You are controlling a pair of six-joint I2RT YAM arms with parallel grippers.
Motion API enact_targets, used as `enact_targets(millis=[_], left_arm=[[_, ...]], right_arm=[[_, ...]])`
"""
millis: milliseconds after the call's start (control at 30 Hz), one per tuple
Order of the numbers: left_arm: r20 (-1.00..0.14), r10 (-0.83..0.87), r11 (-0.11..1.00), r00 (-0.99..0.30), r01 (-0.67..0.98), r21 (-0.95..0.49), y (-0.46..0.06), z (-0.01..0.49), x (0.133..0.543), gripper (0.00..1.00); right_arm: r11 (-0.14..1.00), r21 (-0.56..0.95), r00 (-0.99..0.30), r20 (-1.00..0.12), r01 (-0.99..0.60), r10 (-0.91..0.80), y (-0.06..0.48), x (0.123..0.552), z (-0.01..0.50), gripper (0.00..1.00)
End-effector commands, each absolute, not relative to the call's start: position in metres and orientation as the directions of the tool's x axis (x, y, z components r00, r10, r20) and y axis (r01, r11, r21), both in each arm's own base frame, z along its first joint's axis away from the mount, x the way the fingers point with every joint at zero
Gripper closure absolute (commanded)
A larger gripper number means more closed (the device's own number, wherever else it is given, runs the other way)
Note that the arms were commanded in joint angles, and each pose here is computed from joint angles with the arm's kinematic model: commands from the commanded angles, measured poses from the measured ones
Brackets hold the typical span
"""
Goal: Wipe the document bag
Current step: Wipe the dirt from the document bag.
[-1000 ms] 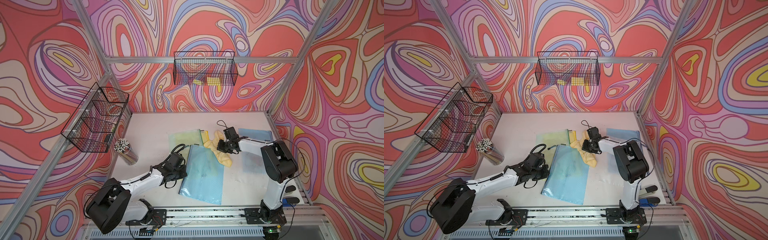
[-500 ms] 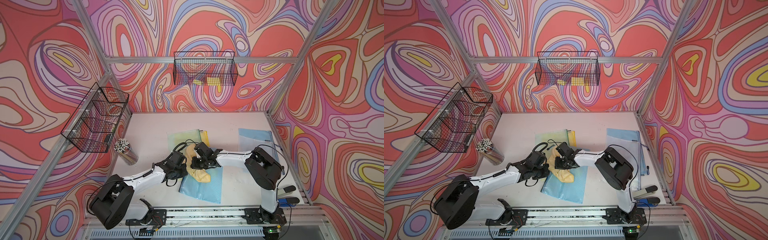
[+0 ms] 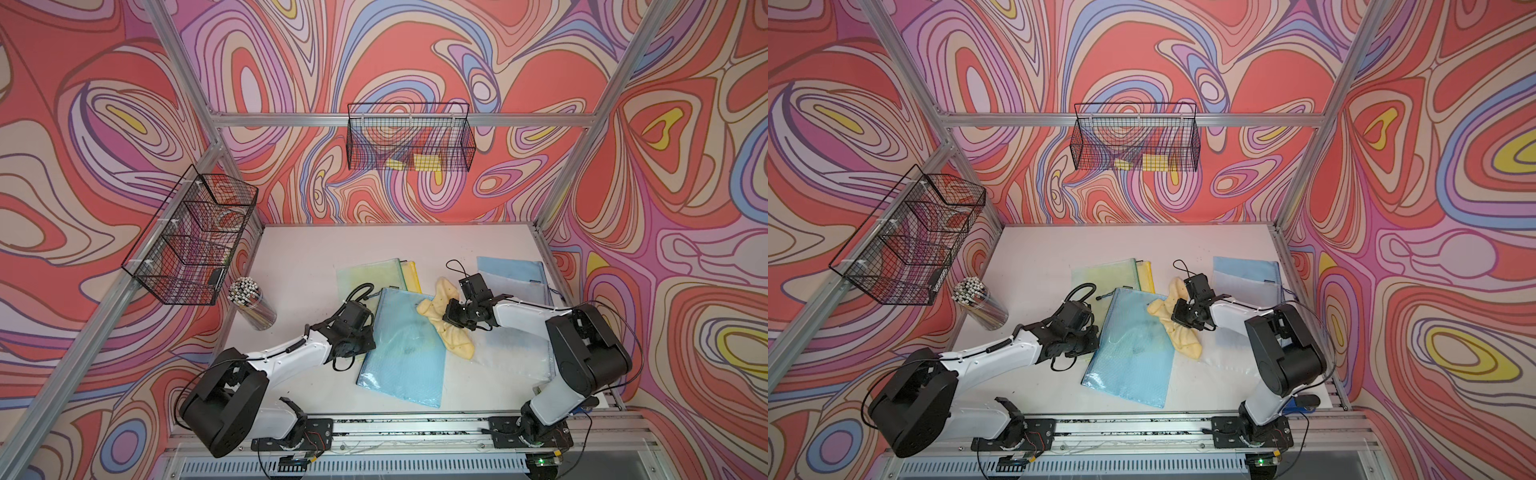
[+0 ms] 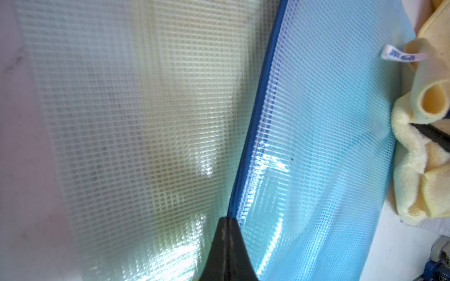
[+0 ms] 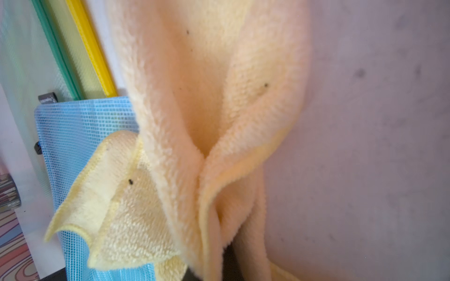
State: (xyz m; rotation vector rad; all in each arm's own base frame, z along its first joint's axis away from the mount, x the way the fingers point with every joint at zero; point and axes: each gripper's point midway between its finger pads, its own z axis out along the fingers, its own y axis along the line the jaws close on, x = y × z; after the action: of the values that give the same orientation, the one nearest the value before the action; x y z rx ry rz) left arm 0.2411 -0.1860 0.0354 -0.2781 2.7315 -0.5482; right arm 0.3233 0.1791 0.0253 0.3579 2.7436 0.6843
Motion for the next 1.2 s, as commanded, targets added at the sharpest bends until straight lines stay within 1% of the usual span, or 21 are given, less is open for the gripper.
enact_targets(millis=[0,67,133,233,300,400,500,600,733,833,900,967,1033,1100,1167], left_arm=[[-0.288,-0.267,0.913,-0.92,-0.145,-0.382,-0.181,0.033,0.244,1.0],[-0.283,-0.27,0.911,-0.92,-0.148,-0.385,-0.183,0.033,0.245,1.0],[-0.282,-0.273,0.91,-0.92,-0.151,-0.387,-0.184,0.033,0.246,1.0],[-0.287,-0.276,0.91,-0.917,-0.153,-0.385,-0.185,0.035,0.249,1.0],[-0.294,-0.277,0.911,-0.915,-0.153,-0.384,-0.185,0.037,0.251,1.0],[-0.304,-0.277,0.913,-0.912,-0.151,-0.379,-0.184,0.041,0.253,1.0],[-0.316,-0.277,0.914,-0.907,-0.148,-0.378,-0.184,0.044,0.256,1.0],[-0.32,-0.272,0.918,-0.907,-0.145,-0.368,-0.181,0.045,0.256,1.0],[-0.332,-0.264,0.932,-0.906,-0.151,-0.329,-0.171,0.047,0.254,1.0],[-0.344,-0.272,0.932,-0.899,-0.157,-0.327,-0.167,0.05,0.255,1.0],[-0.345,-0.28,0.928,-0.896,-0.162,-0.334,-0.167,0.051,0.255,1.0],[-0.342,-0.293,0.925,-0.893,-0.174,-0.338,-0.167,0.051,0.256,1.0],[-0.344,-0.301,0.921,-0.889,-0.177,-0.348,-0.169,0.052,0.258,1.0],[-0.343,-0.31,0.915,-0.887,-0.181,-0.36,-0.171,0.053,0.259,1.0],[-0.343,-0.316,0.913,-0.884,-0.185,-0.364,-0.172,0.053,0.261,1.0]], right_arm=[[0.829,0.554,-0.95,-0.212,0.075,0.228,0.224,0.31,0.046,1.0],[0.835,0.55,-0.956,-0.242,0.005,0.165,0.261,0.302,0.059,1.0],[0.821,0.567,-0.964,-0.25,-0.067,0.093,0.305,0.288,0.067,1.0],[0.782,0.611,-0.973,-0.228,-0.122,0.026,0.356,0.265,0.067,1.0],[0.778,0.618,-0.982,-0.187,-0.115,0.004,0.371,0.254,0.048,1.0],[0.776,0.629,-0.991,-0.13,-0.051,0.04,0.366,0.243,0.024,1.0],[0.818,0.576,-0.991,-0.108,0.0,0.076,0.336,0.239,0.005,1.0],[0.859,0.507,-0.988,-0.088,0.067,0.129,0.287,0.237,-0.007,1.0],[0.879,0.443,-0.965,-0.1,0.177,0.244,0.204,0.241,-0.002,1.0],[0.878,0.428,-0.946,-0.132,0.215,0.296,0.164,0.245,0.014,1.0],[0.877,0.443,-0.944,-0.163,0.189,0.286,0.164,0.249,0.029,1.0],[0.848,0.504,-0.95,-0.153,0.162,0.272,0.181,0.253,0.044,1.0],[0.844,0.526,-0.952,-0.193,0.105,0.239,0.205,0.256,0.06,1.0],[0.85,0.527,-0.956,-0.238,0.021,0.171,0.242,0.255,0.076,1.0],[0.841,0.539,-0.961,-0.254,-0.049,0.106,0.281,0.252,0.085,1.0]])
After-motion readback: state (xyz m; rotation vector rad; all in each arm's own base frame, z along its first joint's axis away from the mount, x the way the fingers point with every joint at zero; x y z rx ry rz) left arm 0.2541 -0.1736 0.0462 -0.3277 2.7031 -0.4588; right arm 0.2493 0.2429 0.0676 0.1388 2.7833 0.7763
